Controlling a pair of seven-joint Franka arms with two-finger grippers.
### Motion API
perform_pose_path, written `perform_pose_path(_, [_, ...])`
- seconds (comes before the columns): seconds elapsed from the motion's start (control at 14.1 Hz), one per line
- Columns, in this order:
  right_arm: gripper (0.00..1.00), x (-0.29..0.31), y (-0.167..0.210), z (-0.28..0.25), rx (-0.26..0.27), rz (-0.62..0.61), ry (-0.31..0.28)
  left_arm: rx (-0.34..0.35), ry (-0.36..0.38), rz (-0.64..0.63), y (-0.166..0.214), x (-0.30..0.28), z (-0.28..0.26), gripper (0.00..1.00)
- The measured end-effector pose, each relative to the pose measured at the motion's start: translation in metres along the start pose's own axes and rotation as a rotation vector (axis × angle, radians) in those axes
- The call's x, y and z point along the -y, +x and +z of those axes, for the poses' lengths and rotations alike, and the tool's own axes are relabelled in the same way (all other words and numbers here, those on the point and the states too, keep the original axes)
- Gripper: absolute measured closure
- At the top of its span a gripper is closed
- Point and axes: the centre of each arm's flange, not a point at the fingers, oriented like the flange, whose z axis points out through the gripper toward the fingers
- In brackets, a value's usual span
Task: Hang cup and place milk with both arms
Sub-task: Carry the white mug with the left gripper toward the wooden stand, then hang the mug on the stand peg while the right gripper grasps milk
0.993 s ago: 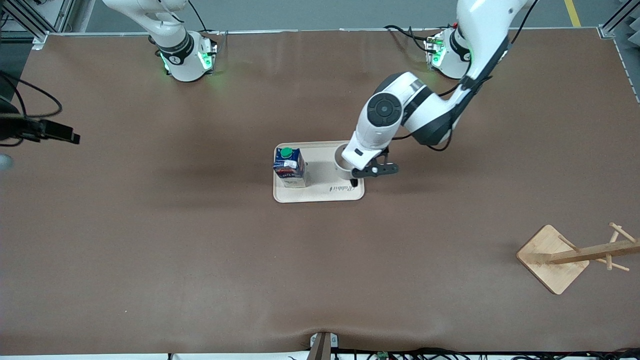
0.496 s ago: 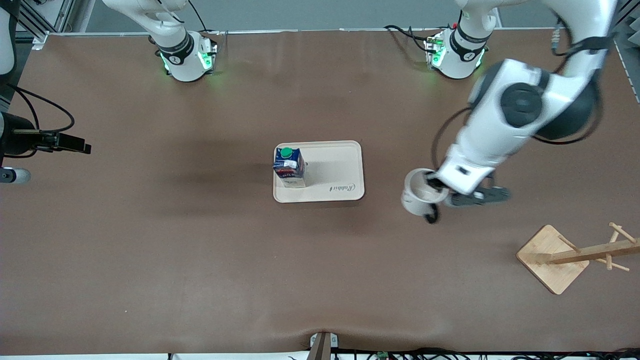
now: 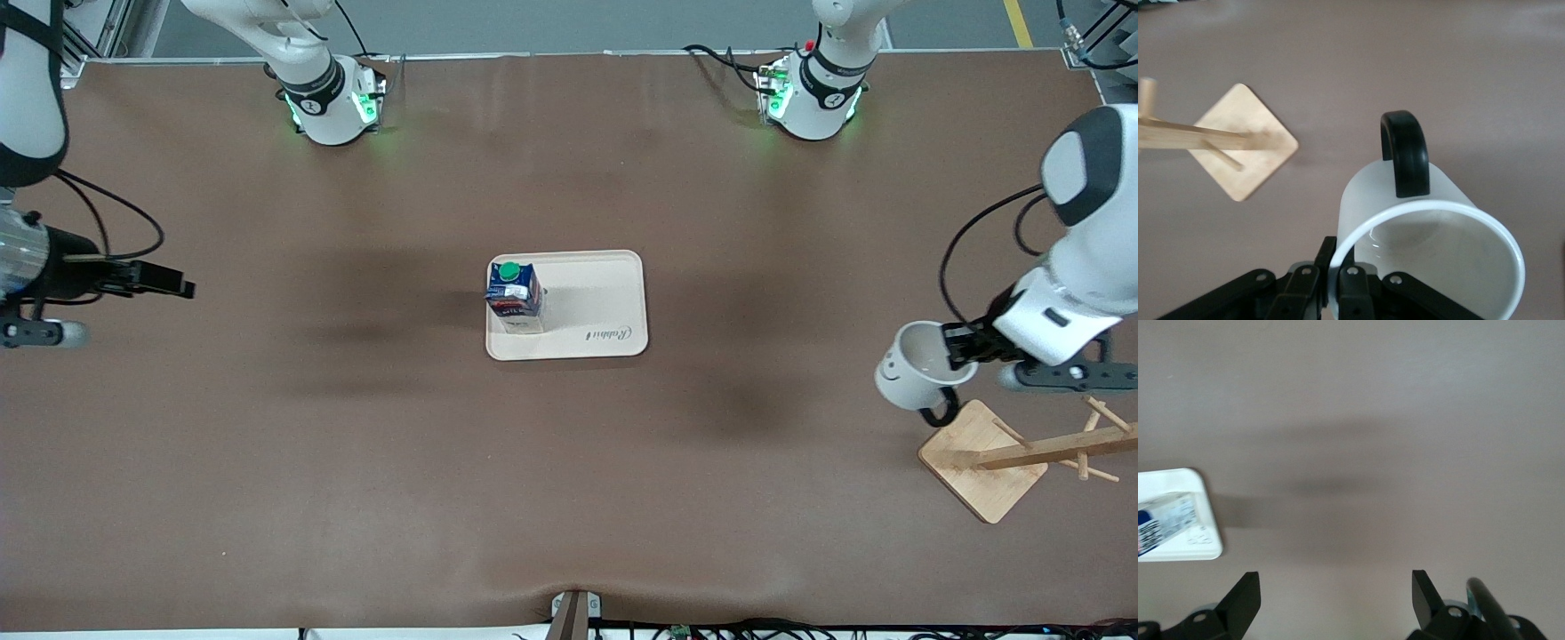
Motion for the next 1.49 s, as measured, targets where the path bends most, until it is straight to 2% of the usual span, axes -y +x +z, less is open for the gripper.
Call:
perform_pose_path(0.14, [0.00,0.040,-0.001,0.014,0.023,-0.005,0.001,-0.001,0.014,0.052,-0.006,0.031,-0.007,0.94])
perform_pose_path(0.28, [0.00,0.097,-0.007,0.026,0.030,0.044,-0.014,-0.011,0.012,0.094,-0.011,0.067,-0.012,0.94])
perform_pose_path(0.5, [0.00,0.203,-0.021,0.053,-0.027,0.123,-0.028,-0.040,-0.014,0.115,-0.018,0.114,-0.022,0.94])
perform_pose_path(0.78, [0.00,0.316,-0.036,0.116,-0.110,0.140,-0.012,-0.028,-0.034,0.115,-0.019,0.126,-0.009,0.94])
perform_pose_path(0.99, [0.00,0.355,-0.034,0.166,-0.138,0.131,-0.008,-0.038,-0.039,0.134,-0.017,0.132,-0.006,0.94])
perform_pose_path(1.35, [0.00,0.367,-0.037,0.201,-0.098,0.114,-0.047,-0.064,-0.071,0.159,-0.016,0.173,0.003,0.94])
perform_pose_path(1.49, [0.00,0.368,-0.037,0.209,-0.086,0.153,-0.055,-0.065,-0.082,0.155,-0.015,0.180,0.011,0.94])
